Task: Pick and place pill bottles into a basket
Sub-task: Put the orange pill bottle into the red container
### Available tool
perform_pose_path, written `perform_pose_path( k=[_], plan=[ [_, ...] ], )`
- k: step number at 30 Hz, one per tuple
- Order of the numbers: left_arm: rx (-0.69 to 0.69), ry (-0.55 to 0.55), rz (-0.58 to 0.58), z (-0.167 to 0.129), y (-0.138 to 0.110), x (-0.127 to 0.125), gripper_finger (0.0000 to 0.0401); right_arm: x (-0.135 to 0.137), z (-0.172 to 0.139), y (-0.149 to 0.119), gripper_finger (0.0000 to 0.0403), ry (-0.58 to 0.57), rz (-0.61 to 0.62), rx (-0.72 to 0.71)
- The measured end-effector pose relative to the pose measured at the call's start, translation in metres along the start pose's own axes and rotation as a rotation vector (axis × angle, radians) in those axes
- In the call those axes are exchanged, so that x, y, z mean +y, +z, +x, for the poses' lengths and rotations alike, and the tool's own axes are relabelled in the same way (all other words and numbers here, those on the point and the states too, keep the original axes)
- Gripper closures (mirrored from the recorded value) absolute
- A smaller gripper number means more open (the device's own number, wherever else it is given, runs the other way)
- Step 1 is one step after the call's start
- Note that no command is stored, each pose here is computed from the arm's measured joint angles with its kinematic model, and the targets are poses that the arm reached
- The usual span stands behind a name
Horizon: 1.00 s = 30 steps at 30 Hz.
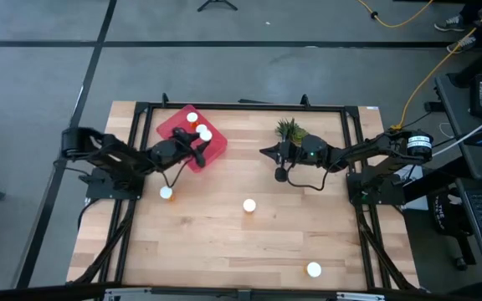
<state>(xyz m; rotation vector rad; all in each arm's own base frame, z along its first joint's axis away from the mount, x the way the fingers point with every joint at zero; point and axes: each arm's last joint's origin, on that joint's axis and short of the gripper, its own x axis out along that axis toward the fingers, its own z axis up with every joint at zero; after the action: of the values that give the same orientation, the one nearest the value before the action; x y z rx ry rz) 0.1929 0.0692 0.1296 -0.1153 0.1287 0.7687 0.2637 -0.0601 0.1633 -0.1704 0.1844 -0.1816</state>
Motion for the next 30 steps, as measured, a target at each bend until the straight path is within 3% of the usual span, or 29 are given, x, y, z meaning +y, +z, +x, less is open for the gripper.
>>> perform_pose_path(
  k=[15, 30],
  plan=[
    [-0.029, -0.032, -0.047, 0.014, -0.012, 0.005, 0.0210, 0.000, 0.000, -0.002, 0.0392, 0.006, 0.007, 0.020],
    [0.049, -0.024, -0.021, 0.039, -0.027, 0.004, 0.0210, 0.000, 0.000, -0.002, 0.0392, 0.005, 0.008, 0.016]
  ],
)
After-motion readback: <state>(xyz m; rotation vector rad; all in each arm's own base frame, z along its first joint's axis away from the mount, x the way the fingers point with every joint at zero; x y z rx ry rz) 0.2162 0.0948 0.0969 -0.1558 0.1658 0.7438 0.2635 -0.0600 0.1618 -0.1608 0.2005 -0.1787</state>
